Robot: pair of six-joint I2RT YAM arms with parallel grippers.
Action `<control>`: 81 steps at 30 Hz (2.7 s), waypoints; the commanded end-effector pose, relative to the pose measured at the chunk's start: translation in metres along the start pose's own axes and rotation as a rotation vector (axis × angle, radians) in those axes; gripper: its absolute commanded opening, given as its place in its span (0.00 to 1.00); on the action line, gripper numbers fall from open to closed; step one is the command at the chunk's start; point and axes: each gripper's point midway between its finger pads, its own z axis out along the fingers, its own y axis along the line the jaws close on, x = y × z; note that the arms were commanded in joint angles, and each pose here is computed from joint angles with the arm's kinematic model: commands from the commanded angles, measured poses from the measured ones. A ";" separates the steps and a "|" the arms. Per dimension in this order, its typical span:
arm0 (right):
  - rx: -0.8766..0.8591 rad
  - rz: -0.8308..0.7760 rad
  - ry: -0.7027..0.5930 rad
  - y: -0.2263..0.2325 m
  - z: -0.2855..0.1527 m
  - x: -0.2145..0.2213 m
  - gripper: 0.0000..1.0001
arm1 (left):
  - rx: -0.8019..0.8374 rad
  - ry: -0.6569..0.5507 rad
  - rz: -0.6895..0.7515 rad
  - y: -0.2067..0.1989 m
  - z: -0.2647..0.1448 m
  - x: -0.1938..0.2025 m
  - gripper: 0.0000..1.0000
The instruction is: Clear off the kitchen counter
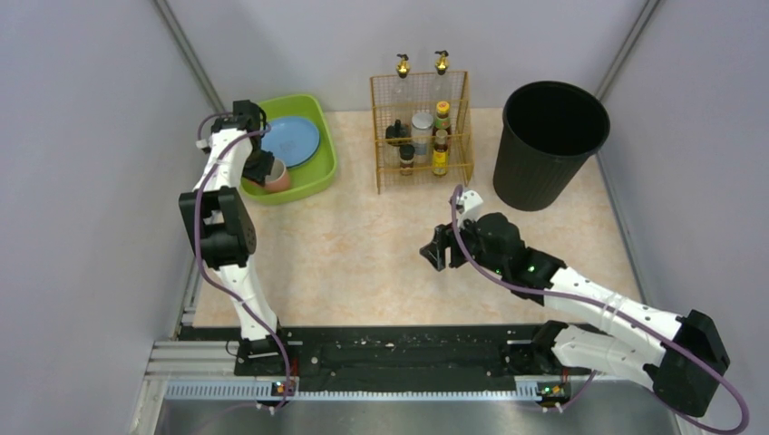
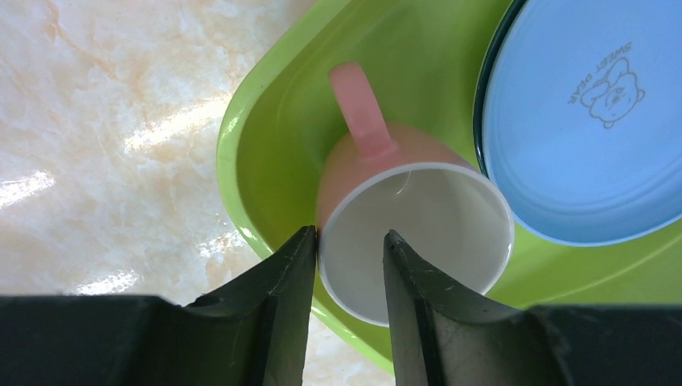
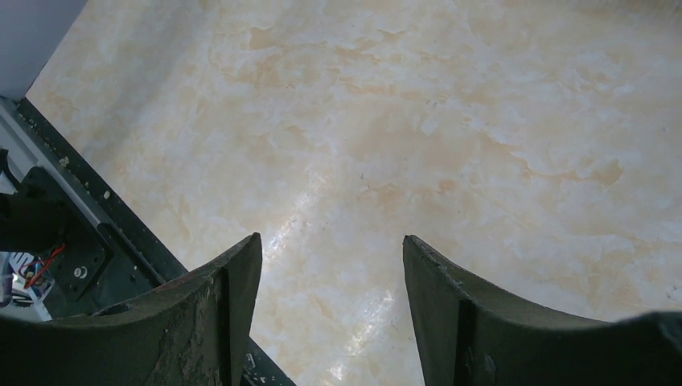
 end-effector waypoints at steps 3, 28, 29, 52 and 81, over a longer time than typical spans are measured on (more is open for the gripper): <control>-0.029 -0.007 -0.059 0.009 -0.008 -0.016 0.64 | 0.112 0.014 0.033 -0.006 -0.043 -0.007 0.42; 0.050 -0.034 -0.141 0.004 -0.049 -0.057 0.67 | 0.798 0.093 0.481 -0.007 -0.171 0.075 0.99; 0.053 -0.036 -0.144 0.004 -0.051 -0.059 0.68 | 0.813 0.082 0.507 -0.005 -0.177 0.078 0.99; 0.535 0.032 -0.174 -0.071 -0.110 -0.074 0.99 | 1.244 0.097 0.987 0.090 -0.258 0.167 0.99; 0.810 0.023 -0.171 -0.110 -0.120 -0.071 0.99 | 1.314 -0.119 1.030 0.118 -0.278 0.171 0.99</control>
